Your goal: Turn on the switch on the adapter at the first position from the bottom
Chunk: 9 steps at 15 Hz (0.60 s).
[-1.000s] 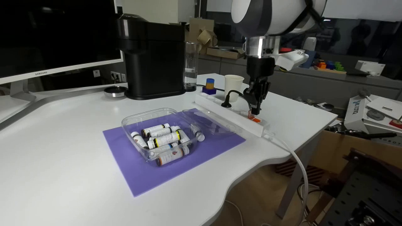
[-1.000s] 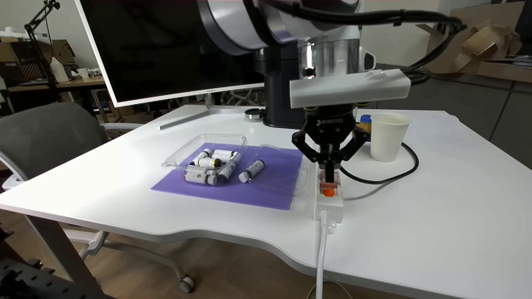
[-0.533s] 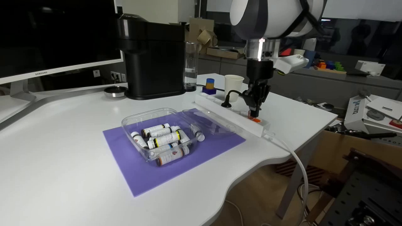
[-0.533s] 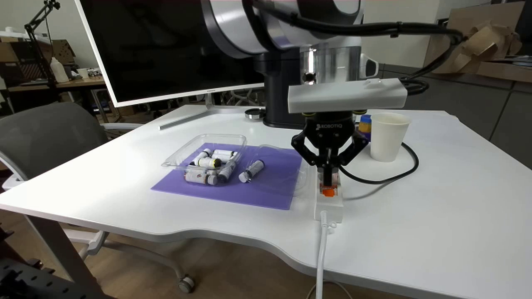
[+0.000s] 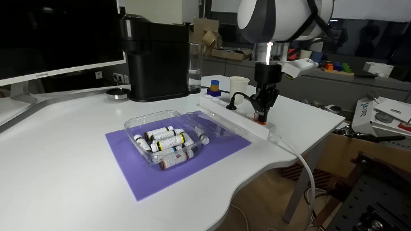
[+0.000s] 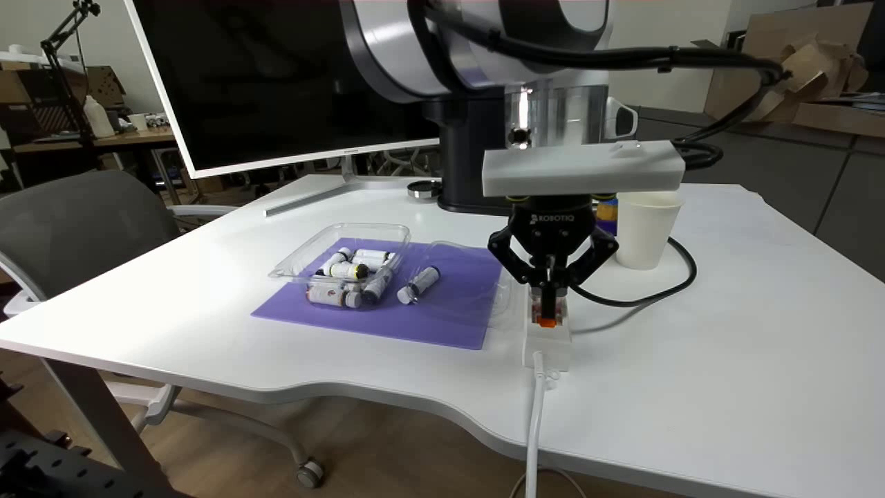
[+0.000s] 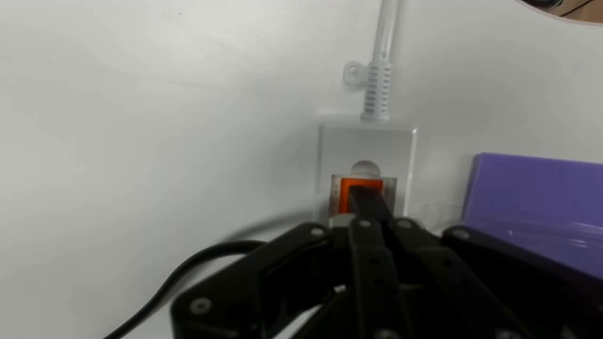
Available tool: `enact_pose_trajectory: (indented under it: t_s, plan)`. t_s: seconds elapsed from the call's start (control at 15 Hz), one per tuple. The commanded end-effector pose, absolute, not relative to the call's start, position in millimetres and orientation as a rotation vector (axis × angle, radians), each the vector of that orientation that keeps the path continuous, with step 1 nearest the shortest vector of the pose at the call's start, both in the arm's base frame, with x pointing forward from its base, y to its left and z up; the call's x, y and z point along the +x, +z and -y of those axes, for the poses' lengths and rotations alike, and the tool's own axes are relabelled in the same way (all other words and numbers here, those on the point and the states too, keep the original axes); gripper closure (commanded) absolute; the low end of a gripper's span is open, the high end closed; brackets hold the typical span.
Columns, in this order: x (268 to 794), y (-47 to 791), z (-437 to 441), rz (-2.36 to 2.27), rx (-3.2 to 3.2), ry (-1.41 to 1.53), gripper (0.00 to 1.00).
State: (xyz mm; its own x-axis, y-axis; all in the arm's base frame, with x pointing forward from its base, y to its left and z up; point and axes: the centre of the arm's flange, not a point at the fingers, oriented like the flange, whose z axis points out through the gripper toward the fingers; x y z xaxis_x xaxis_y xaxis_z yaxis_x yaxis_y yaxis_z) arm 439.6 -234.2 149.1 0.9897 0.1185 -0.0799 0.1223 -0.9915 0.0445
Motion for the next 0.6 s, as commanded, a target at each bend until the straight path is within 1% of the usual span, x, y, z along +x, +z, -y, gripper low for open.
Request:
enact_pose_trajectory:
  t_s: [0.0, 0.53]
  plan:
    - [445, 142, 241, -0.138, 3.084, -0.122, 1.0]
    - [443, 130, 259, -0.067, 3.102, -0.165, 1.0]
